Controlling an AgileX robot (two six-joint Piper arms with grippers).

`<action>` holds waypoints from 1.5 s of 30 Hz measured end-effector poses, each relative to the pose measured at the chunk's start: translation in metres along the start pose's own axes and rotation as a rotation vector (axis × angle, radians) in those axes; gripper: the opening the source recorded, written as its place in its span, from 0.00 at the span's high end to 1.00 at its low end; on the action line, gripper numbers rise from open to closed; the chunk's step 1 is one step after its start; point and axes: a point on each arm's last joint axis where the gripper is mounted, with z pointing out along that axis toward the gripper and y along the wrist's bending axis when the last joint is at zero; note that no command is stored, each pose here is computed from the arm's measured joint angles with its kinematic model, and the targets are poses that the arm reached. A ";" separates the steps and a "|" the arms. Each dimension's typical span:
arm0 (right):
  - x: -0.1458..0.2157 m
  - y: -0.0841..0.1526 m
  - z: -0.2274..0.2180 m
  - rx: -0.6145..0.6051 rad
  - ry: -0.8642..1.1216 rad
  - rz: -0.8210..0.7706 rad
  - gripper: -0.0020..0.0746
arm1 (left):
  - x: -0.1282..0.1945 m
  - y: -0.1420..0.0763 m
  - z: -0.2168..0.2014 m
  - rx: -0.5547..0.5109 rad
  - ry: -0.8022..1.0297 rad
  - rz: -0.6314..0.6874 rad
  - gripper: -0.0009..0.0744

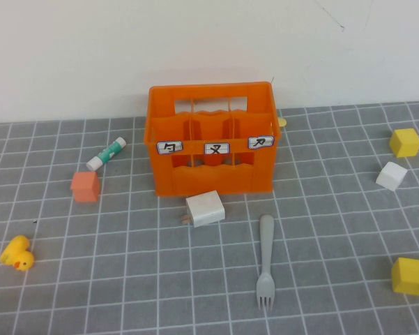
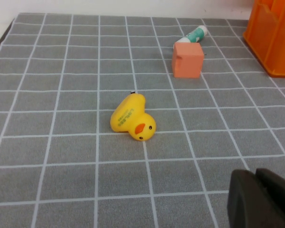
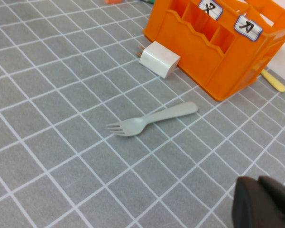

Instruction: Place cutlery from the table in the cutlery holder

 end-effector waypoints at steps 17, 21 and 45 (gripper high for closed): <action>0.000 0.000 0.000 0.000 0.000 0.000 0.98 | 0.000 0.000 0.000 -0.004 -0.001 0.009 0.99; 0.000 0.000 0.000 0.000 0.000 0.000 0.98 | 0.000 0.000 0.000 -0.005 -0.001 0.010 0.99; 0.000 0.000 0.000 0.000 0.000 0.000 0.98 | 0.000 0.000 0.000 -0.005 -0.001 0.017 0.99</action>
